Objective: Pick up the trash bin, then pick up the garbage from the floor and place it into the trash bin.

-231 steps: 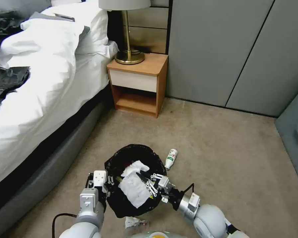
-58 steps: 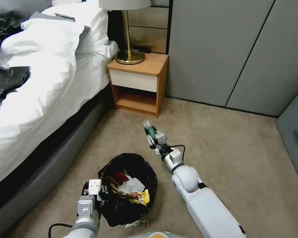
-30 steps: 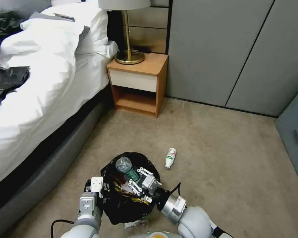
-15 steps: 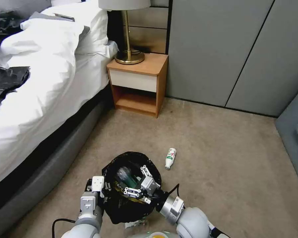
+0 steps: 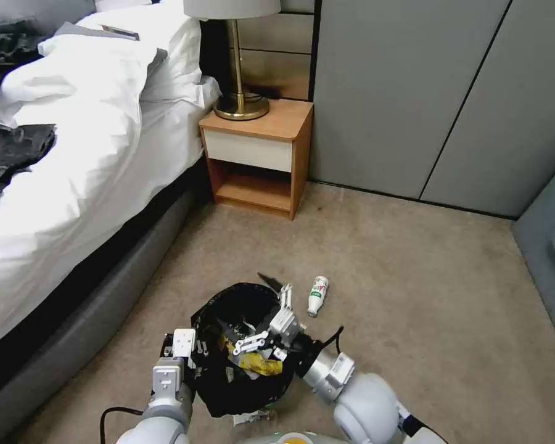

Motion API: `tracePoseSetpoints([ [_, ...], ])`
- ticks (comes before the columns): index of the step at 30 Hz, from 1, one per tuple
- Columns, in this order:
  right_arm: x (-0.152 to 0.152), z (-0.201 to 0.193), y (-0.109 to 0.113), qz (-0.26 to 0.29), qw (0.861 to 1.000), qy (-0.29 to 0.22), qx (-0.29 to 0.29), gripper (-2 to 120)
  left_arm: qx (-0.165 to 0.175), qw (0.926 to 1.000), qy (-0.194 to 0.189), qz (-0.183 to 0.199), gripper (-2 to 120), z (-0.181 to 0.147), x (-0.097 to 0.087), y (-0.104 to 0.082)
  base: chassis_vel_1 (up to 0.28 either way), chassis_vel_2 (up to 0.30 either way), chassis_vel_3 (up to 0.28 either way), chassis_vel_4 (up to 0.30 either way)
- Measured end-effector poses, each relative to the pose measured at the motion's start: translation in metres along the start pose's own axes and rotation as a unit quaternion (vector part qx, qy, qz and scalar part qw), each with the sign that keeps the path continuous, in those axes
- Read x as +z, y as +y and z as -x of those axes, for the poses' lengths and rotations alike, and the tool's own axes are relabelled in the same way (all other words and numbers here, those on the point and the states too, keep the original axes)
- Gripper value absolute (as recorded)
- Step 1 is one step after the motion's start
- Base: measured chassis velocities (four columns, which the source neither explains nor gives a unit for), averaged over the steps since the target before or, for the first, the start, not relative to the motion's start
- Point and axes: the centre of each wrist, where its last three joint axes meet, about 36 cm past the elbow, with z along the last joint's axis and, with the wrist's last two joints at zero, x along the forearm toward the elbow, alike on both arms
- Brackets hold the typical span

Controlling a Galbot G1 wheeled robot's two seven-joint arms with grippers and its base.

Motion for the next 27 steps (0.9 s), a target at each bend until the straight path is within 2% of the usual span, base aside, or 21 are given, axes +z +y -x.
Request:
tracePoseSetpoints([
  [1,-0.016,-0.003,-0.004,-0.006,1.0,-0.015,0.023,114,-0.002,1.0,-0.001,0.0,1,0.001,-0.001,0.002,0.0,0.0,0.0,0.0],
  [3,-0.025,-0.005,-0.005,-0.009,0.999,-0.022,0.037,114,-0.002,1.0,-0.002,0.0,1,0.001,-0.001,0.003,0.0,0.0,0.0,0.0],
  [4,-0.042,-0.011,-0.009,-0.014,0.996,-0.037,0.076,114,-0.004,1.0,-0.003,0.0,1,0.002,-0.001,0.005,0.0,0.0,0.0,0.0],
  [5,-0.042,-0.011,-0.009,-0.014,0.996,-0.037,0.076,114,-0.004,1.0,-0.003,0.0,1,0.002,-0.001,0.005,0.0,0.0,0.0,0.0],
  [7,-0.056,-0.019,-0.007,-0.015,0.991,-0.046,0.128,112,-0.005,1.0,-0.005,-0.002,1,0.003,-0.002,0.007,0.0,0.0,0.0,0.0],
  [8,-0.064,-0.03,-0.002,-0.013,0.984,-0.042,0.174,110,-0.006,1.0,-0.007,-0.004,1,0.003,-0.003,0.008,0.0,0.0,0.0,0.0],
  [9,-0.064,-0.03,-0.002,-0.013,0.984,-0.042,0.174,110,-0.006,1.0,-0.007,-0.004,1,0.003,-0.003,0.008,0.0,0.0,0.0,0.0],
  [10,-0.064,-0.038,0.003,-0.012,0.978,-0.032,0.205,108,-0.005,0.9999,-0.008,-0.005,1,0.004,-0.004,0.009,0.0,0.0,0.0,0.0],
  [12,-0.056,-0.052,0.015,-0.01,0.964,-0.005,0.265,103,-0.006,0.9999,-0.011,-0.008,1,0.004,-0.006,0.011,0.0,0.0,0.0,0.0],
  [13,-0.056,-0.052,0.015,-0.01,0.964,-0.005,0.265,103,-0.006,0.9999,-0.011,-0.008,1,0.004,-0.006,0.011,0.0,0.0,0.0,0.0],
  [16,-0.027,-0.07,0.035,0.008,0.944,0.05,0.326,100,-0.005,0.9998,-0.017,-0.01,1,0.005,-0.01,0.011,0.0,0.0,0.0,0.0],
  [20,-0.004,-0.083,0.049,0.016,0.937,0.086,0.337,100,-0.004,0.9998,-0.018,-0.009,1,0.004,-0.011,0.012,0.0,0.0,0.0,0.0],
  [27,0.011,-0.088,0.053,0.018,0.931,0.11,0.346,100,-0.004,0.9998,-0.017,-0.009,1,0.001,-0.011,0.013,0.0,0.0,0.0,0.0],
])
